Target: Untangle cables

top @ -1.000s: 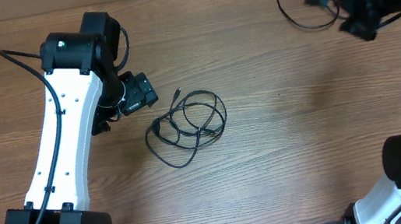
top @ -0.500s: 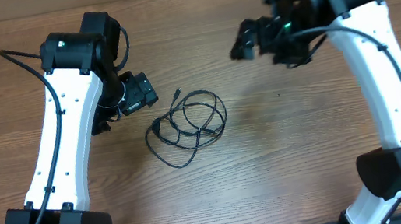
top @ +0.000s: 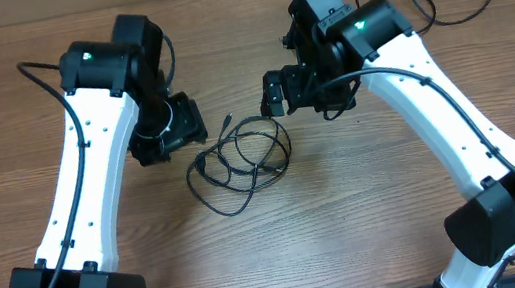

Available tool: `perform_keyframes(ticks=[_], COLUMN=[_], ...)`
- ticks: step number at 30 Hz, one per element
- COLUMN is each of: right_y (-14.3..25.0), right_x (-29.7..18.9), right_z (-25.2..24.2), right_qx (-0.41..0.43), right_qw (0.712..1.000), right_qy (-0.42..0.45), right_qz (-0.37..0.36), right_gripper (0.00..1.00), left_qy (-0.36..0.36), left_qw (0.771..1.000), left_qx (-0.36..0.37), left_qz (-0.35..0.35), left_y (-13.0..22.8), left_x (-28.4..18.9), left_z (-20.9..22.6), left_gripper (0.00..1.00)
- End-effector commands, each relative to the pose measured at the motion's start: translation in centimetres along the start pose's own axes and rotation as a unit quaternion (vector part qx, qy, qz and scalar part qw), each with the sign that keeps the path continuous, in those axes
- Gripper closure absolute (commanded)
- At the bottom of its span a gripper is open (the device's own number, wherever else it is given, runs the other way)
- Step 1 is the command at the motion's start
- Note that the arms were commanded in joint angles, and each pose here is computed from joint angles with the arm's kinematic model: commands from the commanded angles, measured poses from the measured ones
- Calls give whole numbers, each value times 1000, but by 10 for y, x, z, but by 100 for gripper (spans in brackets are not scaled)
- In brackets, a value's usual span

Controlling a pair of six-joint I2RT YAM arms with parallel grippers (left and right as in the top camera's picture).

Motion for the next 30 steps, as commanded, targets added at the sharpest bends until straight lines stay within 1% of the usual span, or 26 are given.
perform_keyframes(ticks=[1,2,4,6,11,15,17,20,21,22,24,28,30], right_y=[0,0,0,0,0,-1,-3,-8,-8,-9,-10,-10,-10], right_x=[10,13,18,18,18,18,18,18,18,18,18,18,18], right_z=[-8,-9,-10,-11,-11,-10,-9,-5,-4,-4,-3,-3,-3], right_qx=[39,39,39,39,39,37,35,30,28,28,26,26,26], right_qw=[999,999,999,999,999,999,999,999,999,999,999,999,999], right_qy=[7,8,8,8,8,5,2,-7,-10,-12,-14,-15,-14], right_qz=[-5,-5,-5,-4,-4,-8,-14,-26,-28,-29,-32,-33,-31], right_gripper=[0,0,0,0,0,0,0,0,0,0,0,0,0], left_qy=[-5,-10,-3,3,23,38,35,1,-15,-32,-49,-63,-65], left_qw=[999,999,999,999,997,992,991,993,992,991,990,991,991], left_qx=[23,19,36,38,49,58,42,-18,-41,-67,-93,-97,-97], left_qz=[24,30,21,6,-60,-107,-119,-119,-117,-111,-98,-72,-71], left_y=[9,12,16,21,49,78,92,110,114,118,121,116,109], left_x=[-1,-3,-8,-17,-53,-75,-78,-66,-60,-52,-37,-12,-4], left_z=[4,8,8,8,11,17,24,41,47,53,60,63,62], left_gripper=[36,36,39,38,38,34,33,32,27,18,0,0,1])
Point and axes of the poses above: each gripper's point midway between its finger pads, its own x axis out along the fingers, its own z axis along the line the jaws close on, y = z × x, the point moved 7 cm from there along -x, back along the fingers, and after that the axes turned 7 degrees about x, right-handed, at the moved point
